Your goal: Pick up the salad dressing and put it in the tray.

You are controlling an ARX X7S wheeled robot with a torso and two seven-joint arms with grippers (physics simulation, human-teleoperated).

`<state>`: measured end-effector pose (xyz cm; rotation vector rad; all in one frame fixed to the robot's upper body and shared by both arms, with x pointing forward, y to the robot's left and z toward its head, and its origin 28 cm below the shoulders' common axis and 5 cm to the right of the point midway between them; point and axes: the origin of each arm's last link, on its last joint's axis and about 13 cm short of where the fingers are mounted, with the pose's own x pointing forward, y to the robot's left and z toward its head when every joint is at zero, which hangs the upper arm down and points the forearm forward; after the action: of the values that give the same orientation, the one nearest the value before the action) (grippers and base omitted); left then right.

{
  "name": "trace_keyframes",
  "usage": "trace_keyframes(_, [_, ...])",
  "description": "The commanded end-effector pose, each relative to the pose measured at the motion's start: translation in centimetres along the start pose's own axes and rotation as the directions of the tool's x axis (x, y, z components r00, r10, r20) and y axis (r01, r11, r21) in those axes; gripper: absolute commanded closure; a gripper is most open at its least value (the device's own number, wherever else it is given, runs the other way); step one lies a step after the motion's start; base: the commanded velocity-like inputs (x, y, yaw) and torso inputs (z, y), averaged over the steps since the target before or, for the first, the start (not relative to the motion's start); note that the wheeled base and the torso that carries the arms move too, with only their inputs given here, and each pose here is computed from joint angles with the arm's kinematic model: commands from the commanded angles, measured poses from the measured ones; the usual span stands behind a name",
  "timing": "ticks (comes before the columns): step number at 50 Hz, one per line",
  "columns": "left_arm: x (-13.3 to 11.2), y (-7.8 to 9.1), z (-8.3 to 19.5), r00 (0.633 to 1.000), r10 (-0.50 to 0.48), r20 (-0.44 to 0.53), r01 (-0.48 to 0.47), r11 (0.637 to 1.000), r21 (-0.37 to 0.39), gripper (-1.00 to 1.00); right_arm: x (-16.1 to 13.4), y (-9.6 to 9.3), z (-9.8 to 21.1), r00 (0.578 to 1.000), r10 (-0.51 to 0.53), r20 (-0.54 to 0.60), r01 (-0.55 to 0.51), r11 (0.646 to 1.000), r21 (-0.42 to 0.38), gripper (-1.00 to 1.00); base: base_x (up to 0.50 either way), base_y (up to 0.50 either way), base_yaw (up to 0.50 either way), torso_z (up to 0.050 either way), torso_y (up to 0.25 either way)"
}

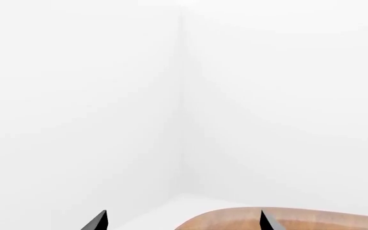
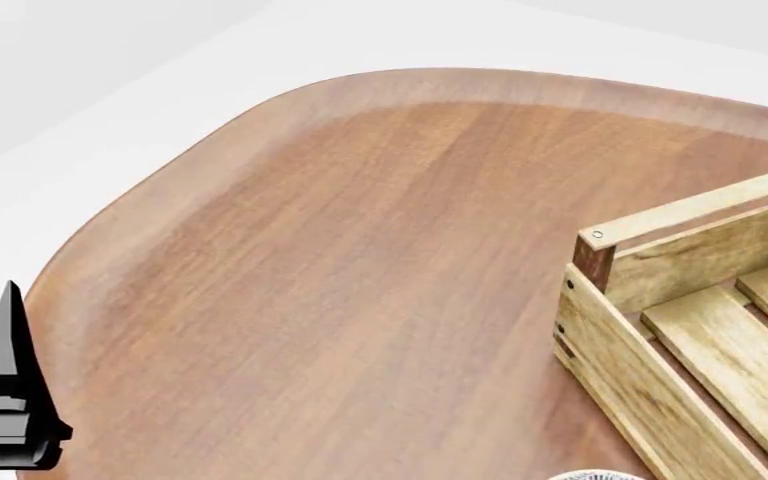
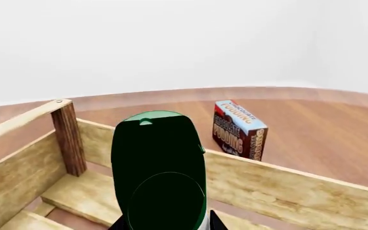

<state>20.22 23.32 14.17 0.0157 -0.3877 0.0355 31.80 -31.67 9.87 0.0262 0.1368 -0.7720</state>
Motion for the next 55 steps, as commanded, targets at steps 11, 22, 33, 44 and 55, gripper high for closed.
trace_keyframes(11, [0.0, 0.0, 0.0, 1.0, 0.001, -0.001, -0.001, 1.0, 0.0, -1.0, 1.0, -0.3, -2.2, 1.0, -0.025, -0.015, 0.024, 0.999, -0.036, 1.0, 0.0, 0.0, 0.0, 0.0, 0.001])
trace_keyframes(22, [-0.1, 0.0, -0.1, 1.0, 0.001, -0.001, -0.001, 1.0, 0.0, -1.0, 0.6, -0.4, -3.6, 0.999, -0.039, -0.027, 0.038, 0.998, -0.044, 1.0, 0.0, 0.0, 0.0, 0.001, 0.0])
trace_keyframes(33, [-0.1, 0.0, -0.1, 1.0, 0.0, 0.0, 0.0, 1.0, 0.002, -1.0, 0.4, -0.6, -4.0, 0.998, -0.05, -0.038, 0.049, 0.998, -0.04, 1.0, 0.0, 0.0, 0.0, 0.0, 0.001])
trace_keyframes(44, [-0.1, 0.0, -0.1, 1.0, 0.001, 0.003, -0.001, 1.0, 0.005, -1.0, 0.1, -0.7, -4.7, 0.997, -0.047, -0.064, 0.045, 0.998, -0.031, 1.0, 0.0, 0.0, 0.0, 0.0, 0.001])
trace_keyframes(55, [-0.1, 0.0, 0.0, 1.0, 0.001, 0.002, -0.001, 1.0, 0.005, -1.0, -0.2, -0.9, -5.6, 0.994, -0.057, -0.089, 0.055, 0.998, -0.027, 1.0, 0.0, 0.0, 0.0, 0.0, 0.0])
